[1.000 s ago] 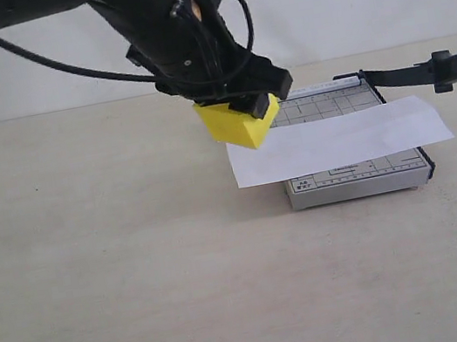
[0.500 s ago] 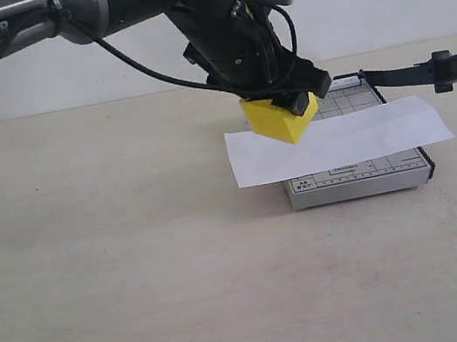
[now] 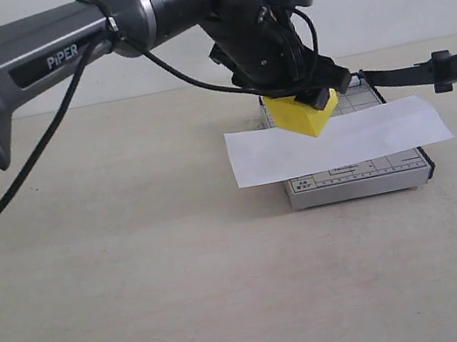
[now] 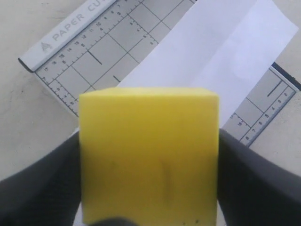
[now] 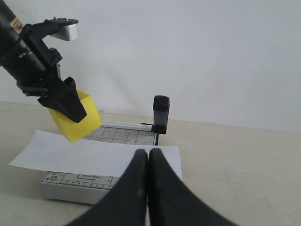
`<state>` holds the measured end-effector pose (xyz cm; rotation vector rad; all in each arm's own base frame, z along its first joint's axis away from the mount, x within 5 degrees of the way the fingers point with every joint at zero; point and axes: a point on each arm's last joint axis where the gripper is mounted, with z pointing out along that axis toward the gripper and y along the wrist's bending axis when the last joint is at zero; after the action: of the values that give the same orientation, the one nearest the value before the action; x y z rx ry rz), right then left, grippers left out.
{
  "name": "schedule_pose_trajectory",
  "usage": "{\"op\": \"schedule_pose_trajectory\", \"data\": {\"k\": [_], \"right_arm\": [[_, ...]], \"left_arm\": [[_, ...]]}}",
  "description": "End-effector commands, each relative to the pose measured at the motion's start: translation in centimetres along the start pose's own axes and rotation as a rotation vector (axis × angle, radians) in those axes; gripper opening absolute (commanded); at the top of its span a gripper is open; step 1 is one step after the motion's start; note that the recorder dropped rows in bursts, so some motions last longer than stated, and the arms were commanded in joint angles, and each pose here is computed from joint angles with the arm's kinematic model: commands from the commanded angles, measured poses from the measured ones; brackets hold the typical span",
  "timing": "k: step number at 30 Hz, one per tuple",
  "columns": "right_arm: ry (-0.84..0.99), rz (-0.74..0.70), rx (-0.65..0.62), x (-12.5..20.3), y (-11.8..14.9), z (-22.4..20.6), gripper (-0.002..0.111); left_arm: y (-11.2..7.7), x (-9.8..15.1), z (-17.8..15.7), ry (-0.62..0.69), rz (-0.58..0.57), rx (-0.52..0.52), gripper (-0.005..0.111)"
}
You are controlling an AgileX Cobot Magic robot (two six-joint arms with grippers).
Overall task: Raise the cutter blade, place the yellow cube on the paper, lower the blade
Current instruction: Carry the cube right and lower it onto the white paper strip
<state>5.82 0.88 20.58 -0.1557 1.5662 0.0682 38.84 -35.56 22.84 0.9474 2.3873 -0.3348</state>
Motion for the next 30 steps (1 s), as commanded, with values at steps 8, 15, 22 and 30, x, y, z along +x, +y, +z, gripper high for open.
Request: {"op": "schedule_pose_trajectory", "data": {"k": [8,15,22,30], "right_arm": [[-0.013,-0.001,0.005,-0.1,0.0,-0.1,0.0],[-0.013,-0.001,0.005,-0.1,0.0,-0.1,0.0],[-0.013,-0.001,0.005,-0.1,0.0,-0.1,0.0],[-0.013,-0.001,0.005,-0.1,0.0,-0.1,0.0]], "left_arm": [[-1.1,0.1,1.9,0.003,0.029,0.006,0.004],[-0.9,0.3,2.4,0.003,0.039,-0.006,0.004],[-0.9,0.5,3.0,0.011,0.04,-0.008,0.004],[-0.9,0.7,3.5,0.017,0.04,-0.008,0.004]]}}
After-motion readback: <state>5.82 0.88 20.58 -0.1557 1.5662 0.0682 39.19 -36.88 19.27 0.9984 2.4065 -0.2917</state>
